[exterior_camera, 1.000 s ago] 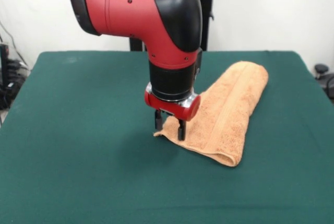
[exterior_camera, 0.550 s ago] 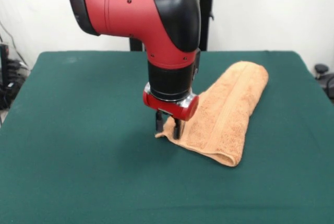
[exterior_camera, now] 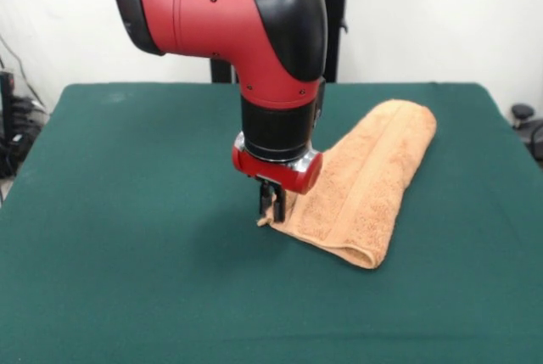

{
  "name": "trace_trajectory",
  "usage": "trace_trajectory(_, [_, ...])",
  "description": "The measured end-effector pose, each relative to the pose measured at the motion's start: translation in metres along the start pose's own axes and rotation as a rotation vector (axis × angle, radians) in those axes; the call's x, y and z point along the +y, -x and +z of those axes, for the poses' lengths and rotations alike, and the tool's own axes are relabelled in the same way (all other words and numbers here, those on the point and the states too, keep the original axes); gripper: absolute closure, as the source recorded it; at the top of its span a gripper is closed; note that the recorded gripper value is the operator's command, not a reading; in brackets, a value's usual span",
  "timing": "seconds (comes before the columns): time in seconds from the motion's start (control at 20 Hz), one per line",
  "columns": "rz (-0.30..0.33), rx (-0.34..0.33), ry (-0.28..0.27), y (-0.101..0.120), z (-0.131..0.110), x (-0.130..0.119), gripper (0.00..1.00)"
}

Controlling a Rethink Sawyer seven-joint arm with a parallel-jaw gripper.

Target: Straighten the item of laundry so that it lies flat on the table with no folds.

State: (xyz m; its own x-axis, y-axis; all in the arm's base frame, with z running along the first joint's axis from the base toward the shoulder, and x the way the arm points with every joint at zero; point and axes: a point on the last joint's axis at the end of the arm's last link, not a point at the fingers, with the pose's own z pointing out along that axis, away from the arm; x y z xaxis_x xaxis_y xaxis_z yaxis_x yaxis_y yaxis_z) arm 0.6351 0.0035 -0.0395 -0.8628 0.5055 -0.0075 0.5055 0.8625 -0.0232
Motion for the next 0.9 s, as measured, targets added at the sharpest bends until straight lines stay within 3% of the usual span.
trace_trajectory(0.5, [-0.003, -0.006, 0.001, -0.001, -0.008, 0.001, 1.00])
trace_trajectory(0.9, [-0.011, 0.007, -0.018, -0.006, -0.062, 0.000, 1.00])
